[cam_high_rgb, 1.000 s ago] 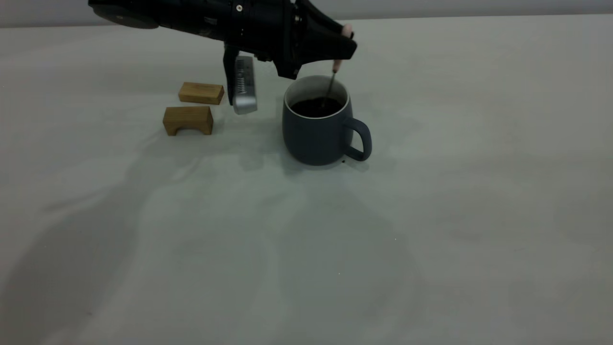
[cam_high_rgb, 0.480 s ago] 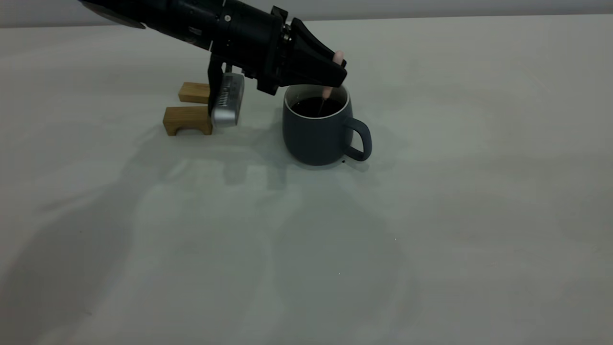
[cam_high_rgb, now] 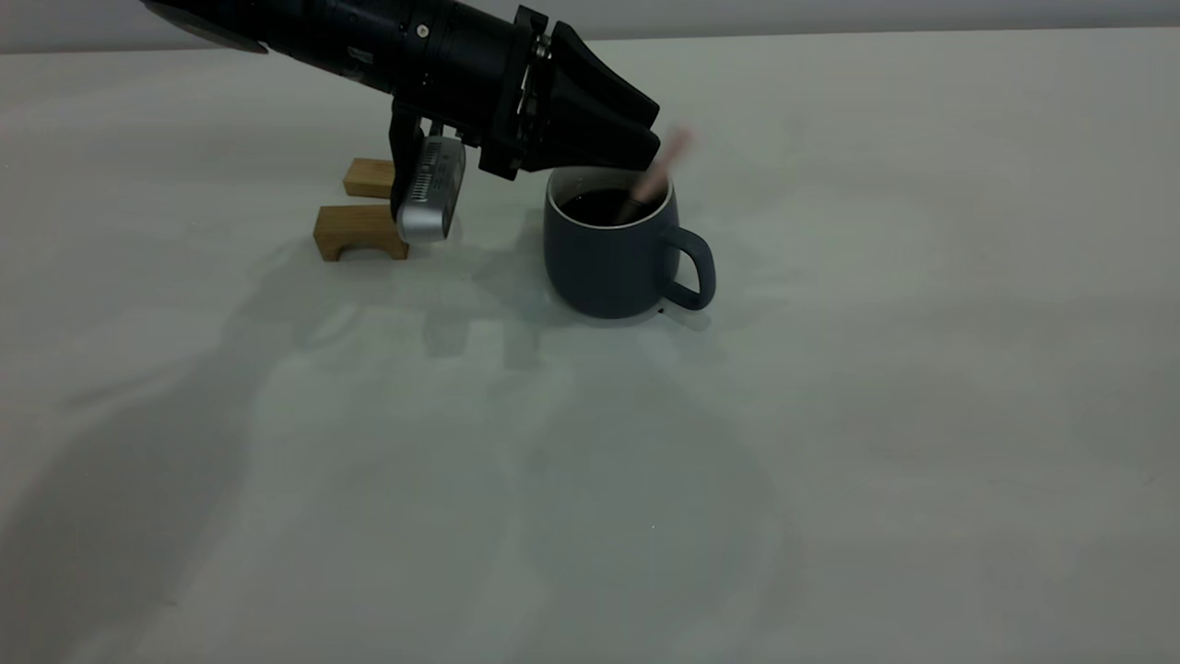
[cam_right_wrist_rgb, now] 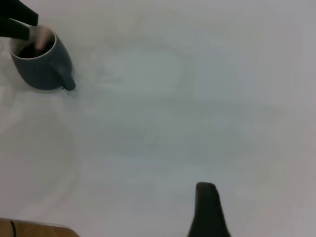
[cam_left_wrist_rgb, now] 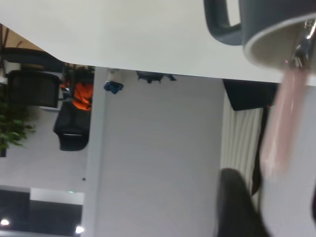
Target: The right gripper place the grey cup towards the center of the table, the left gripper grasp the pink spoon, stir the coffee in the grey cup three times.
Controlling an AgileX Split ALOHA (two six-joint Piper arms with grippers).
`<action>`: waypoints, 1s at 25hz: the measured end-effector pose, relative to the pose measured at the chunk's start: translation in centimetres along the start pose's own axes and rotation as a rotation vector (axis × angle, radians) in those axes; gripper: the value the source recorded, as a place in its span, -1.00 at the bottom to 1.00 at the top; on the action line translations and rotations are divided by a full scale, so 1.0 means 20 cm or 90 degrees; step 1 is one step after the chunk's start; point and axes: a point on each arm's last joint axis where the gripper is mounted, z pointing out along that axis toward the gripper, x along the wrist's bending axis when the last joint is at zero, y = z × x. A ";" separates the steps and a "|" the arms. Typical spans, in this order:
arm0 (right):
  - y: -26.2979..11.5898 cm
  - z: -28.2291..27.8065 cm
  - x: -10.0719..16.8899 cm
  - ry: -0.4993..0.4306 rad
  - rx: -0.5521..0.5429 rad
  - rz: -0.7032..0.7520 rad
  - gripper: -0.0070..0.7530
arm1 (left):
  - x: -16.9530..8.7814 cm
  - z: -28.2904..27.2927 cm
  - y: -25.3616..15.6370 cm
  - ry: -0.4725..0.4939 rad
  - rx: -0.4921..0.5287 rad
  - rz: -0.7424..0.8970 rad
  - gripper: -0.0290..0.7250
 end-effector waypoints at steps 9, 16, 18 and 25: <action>0.00 0.00 0.00 0.000 0.000 0.000 0.57 | 0.07 -0.31 -0.35 0.132 -0.245 0.318 0.63; 0.00 0.00 0.00 0.000 -0.001 0.000 0.57 | 0.23 -0.75 -0.75 0.292 -0.515 0.688 0.40; 0.00 0.00 0.00 0.000 -0.001 0.000 0.57 | 0.27 -0.87 -0.83 0.353 -0.594 0.814 0.34; 0.00 0.00 0.00 0.000 -0.001 0.000 0.57 | 0.53 -1.15 -1.08 0.449 -0.726 1.041 0.21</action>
